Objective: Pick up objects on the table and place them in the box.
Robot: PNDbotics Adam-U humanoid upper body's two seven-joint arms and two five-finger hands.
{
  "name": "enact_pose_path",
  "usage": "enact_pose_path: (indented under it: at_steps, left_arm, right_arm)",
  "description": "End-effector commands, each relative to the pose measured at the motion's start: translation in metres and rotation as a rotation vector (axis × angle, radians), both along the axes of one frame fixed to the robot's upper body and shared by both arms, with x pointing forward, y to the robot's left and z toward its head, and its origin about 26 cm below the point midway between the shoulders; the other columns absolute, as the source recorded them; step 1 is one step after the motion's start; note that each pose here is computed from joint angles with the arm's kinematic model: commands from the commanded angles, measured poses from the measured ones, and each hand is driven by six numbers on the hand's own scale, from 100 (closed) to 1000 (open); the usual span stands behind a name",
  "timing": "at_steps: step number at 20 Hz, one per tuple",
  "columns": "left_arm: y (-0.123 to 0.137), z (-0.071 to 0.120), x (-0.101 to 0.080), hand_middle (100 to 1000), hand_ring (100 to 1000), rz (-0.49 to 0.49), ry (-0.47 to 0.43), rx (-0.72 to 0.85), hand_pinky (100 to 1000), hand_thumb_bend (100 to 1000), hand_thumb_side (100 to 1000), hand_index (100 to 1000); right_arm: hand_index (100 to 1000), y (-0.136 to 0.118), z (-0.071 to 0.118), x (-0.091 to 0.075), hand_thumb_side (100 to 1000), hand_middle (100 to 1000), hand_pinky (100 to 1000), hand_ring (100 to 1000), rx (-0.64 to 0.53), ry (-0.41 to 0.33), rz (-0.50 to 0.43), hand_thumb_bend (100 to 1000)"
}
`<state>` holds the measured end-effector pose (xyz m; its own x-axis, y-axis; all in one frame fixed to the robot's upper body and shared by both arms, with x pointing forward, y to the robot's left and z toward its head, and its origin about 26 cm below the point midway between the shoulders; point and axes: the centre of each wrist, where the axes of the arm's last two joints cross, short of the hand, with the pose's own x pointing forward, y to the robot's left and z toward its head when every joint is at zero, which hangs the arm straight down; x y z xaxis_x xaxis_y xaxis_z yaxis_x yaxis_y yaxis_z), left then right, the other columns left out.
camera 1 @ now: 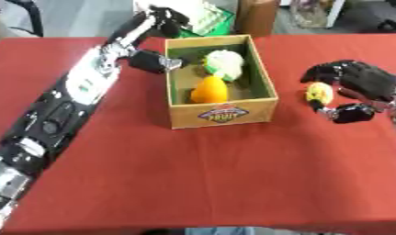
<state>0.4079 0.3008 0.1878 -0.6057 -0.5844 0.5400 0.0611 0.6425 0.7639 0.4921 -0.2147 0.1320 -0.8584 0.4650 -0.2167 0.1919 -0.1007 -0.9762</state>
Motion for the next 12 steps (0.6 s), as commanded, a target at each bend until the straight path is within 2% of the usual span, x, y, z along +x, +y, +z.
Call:
enact_pose_path:
  at_steps: [1, 5, 9, 12]
  left_arm:
    - [0.013, 0.034, -0.022, 727, 697, 0.014, -0.078, -0.070, 710, 475, 296, 838]
    - [0.024, 0.041, -0.046, 715, 689, 0.039, -0.089, -0.125, 703, 469, 287, 838]
    - [0.035, 0.033, -0.068, 717, 690, 0.081, -0.089, -0.179, 704, 459, 292, 844]
    - [0.042, 0.026, -0.079, 709, 684, 0.126, -0.091, -0.233, 699, 455, 297, 843]
  right_arm:
    - [866, -0.022, 0.018, 0.006, 319, 799, 685, 761, -0.024, -0.024, -0.053, 100]
    - [868, -0.039, 0.016, 0.007, 329, 827, 688, 774, -0.038, -0.001, -0.104, 100]
    - [871, -0.062, 0.011, 0.006, 340, 861, 719, 809, -0.050, 0.033, -0.173, 100]
    - [871, -0.071, 0.011, 0.006, 341, 874, 728, 818, -0.053, 0.038, -0.206, 100]
